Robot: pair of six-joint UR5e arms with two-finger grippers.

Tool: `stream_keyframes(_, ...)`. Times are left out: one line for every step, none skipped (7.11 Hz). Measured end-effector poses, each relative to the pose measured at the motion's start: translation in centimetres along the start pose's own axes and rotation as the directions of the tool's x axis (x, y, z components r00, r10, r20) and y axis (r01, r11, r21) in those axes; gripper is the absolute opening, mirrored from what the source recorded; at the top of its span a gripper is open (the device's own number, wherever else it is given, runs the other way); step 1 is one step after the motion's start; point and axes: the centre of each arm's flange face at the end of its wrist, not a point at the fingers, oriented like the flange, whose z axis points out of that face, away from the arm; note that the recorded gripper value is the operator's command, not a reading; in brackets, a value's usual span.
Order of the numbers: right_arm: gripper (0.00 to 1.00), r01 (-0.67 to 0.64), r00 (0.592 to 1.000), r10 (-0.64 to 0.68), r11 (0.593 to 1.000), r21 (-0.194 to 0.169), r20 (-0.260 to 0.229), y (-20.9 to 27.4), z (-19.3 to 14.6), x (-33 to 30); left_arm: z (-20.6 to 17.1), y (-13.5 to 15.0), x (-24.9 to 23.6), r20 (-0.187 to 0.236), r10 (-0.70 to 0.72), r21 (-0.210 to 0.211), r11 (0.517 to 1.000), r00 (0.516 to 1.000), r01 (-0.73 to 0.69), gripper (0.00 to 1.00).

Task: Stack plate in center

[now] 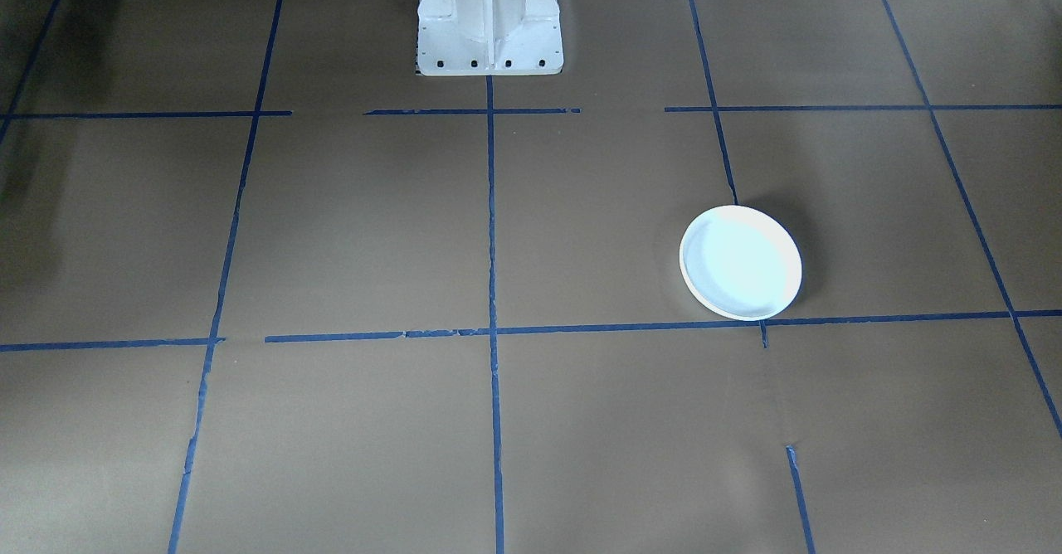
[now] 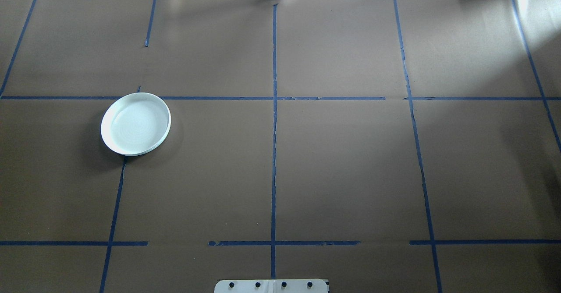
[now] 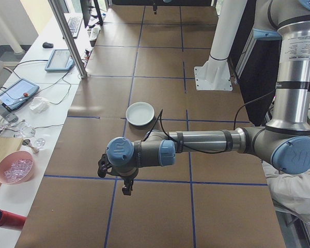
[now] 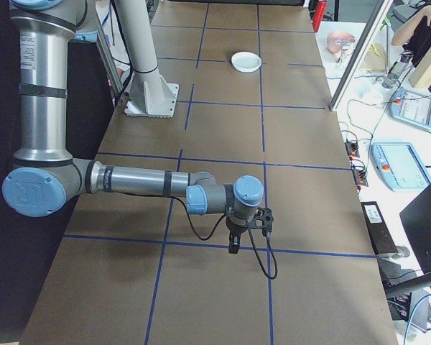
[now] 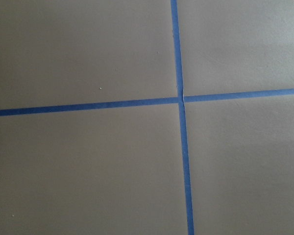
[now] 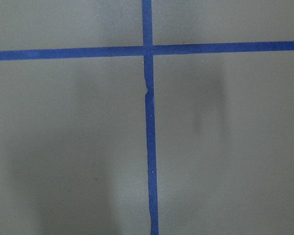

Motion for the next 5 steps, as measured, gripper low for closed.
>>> stream_keyframes(1.0, 0.0, 1.0, 0.0, 1.0, 0.0, 0.0, 0.0, 0.0, 0.0, 0.0, 0.1, -0.1, 0.004, 0.002, 0.001, 1.0, 1.0, -0.002, 1.0)
stream_keyframes(1.0, 0.001, 1.0, -0.001, 1.0, 0.0, 0.0, 0.0, 0.0, 0.0, -0.2, 0.1, -0.2, 0.011, 0.003, 0.002, 1.0, 1.0, -0.003, 1.0)
stream_keyframes(1.0, 0.0, 1.0, 0.0, 1.0, 0.0, 0.0, 0.0, 0.0, 0.0, -0.6, 0.2, -0.5, 0.032, 0.003, 0.008, 1.0, 0.999, -0.004, 1.0)
stream_keyframes(1.0, 0.0, 1.0, 0.0, 1.0, 0.0, 0.0, 0.0, 0.0, 0.0, -1.2, 0.3, -0.8, 0.06, 0.006, 0.017, 1.0, 0.998, -0.007, 1.0)
stream_keyframes(1.0, 0.0, 1.0, 0.0, 1.0, 0.001, 0.0, 0.0, 0.0, 0.0, -1.6, 0.4, -1.1, 0.084, 0.008, 0.024, 1.0, 0.996, -0.01, 1.0)
